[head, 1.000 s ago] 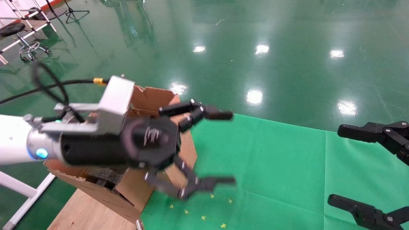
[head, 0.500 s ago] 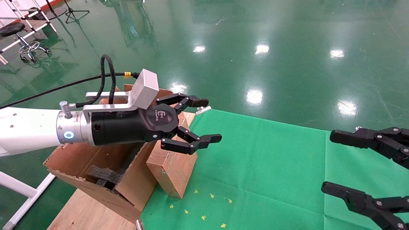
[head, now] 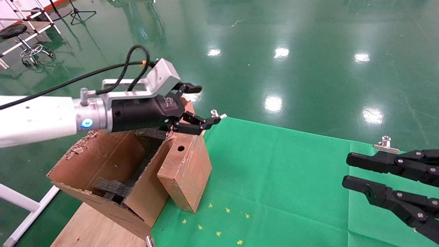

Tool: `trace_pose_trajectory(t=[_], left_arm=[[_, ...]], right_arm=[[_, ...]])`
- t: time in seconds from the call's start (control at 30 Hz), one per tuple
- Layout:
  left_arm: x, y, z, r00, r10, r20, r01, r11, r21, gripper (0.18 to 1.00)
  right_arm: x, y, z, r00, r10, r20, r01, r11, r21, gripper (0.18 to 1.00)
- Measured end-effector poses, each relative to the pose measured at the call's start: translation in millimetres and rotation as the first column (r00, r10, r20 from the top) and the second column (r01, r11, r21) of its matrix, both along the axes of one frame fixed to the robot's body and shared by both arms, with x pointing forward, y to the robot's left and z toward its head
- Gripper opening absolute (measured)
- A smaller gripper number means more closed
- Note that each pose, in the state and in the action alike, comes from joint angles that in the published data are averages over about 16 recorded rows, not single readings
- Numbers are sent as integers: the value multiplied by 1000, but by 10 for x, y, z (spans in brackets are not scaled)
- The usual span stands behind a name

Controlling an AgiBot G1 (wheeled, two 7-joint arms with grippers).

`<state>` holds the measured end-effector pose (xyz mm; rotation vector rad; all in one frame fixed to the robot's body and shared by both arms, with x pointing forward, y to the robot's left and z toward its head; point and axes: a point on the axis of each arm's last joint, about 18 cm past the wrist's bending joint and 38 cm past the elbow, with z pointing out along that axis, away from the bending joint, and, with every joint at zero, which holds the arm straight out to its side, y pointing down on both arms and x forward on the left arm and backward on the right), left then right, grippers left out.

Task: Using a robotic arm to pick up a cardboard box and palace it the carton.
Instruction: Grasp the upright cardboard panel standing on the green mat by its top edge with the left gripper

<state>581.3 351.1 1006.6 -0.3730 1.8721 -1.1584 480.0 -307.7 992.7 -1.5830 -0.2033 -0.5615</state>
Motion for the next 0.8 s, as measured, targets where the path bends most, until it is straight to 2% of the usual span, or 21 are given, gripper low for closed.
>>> trace_pose_trajectory(t=[0.17,0.3,0.4,0.57,0.7,0.8], left_arm=[[111,13,63,991,100,-94,-101,995,-9,1001],[163,25,76,957,186,-221,-195,980,-21,1001],[187,17,81,907,259,-331,-281,959,-21,1001],[179,-19,92,799,354,-486,-409,913,-9,1001],[156,-55,95,719,395,-572,-476,880,10,1001],[143,-88,102,678,408,-611,-502,865,22,1001]], right_arm=[[0,0,0,1000,0,0,0,1000,0,347],[0,0,0,1000,0,0,0,1000,0,283],[0,0,0,1000,0,0,0,1000,0,251],[0,0,0,1000,0,0,0,1000,0,215],[0,0,0,1000,0,0,0,1000,0,199],[0,0,0,1000,0,0,0,1000,0,194]])
